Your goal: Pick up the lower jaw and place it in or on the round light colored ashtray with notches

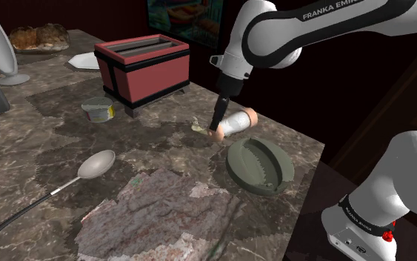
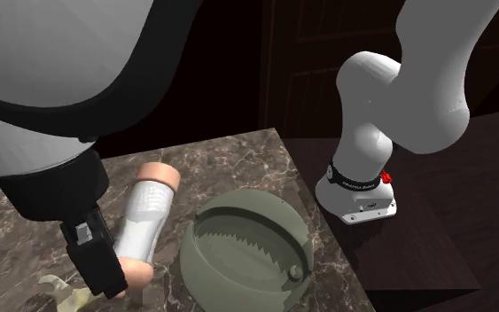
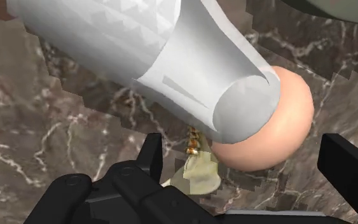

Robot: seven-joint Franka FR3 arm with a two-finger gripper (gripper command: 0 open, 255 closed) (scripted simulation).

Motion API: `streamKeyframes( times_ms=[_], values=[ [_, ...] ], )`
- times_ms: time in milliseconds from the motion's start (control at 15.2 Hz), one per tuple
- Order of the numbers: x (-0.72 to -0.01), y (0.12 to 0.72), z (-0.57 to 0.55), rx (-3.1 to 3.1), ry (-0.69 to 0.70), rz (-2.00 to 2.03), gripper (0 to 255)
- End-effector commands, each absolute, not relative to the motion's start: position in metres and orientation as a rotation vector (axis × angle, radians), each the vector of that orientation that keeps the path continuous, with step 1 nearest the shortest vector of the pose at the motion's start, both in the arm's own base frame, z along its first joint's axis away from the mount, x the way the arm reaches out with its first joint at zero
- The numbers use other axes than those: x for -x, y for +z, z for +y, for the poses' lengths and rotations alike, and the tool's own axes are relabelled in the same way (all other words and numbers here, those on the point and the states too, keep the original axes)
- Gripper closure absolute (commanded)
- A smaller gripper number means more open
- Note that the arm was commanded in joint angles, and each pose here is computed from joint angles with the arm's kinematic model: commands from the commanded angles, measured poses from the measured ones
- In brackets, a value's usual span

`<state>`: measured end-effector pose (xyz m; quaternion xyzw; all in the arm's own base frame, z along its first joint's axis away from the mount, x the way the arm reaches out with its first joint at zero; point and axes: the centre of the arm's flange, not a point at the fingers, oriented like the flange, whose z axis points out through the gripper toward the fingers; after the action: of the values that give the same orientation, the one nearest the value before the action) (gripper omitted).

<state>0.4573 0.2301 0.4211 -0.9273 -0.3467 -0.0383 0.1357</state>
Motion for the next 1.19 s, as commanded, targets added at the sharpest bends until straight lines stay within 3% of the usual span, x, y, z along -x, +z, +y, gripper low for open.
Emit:
streamKeyframes(
  times_ms=[0, 528, 594, 1122],
  values=[
    [-0.4567, 0.4102, 0.2320, 2.687, -0.105, -1.002, 0],
    [-0.4566, 0.4073, 0.2329, 2.687, -0.105, -1.002, 0],
    [-0.4567, 0.4073, 0.2332, 2.687, -0.105, -1.001, 255],
    [-0.4568, 0.4116, 0.2312, 2.687, -0.105, -1.002, 255]
  ],
)
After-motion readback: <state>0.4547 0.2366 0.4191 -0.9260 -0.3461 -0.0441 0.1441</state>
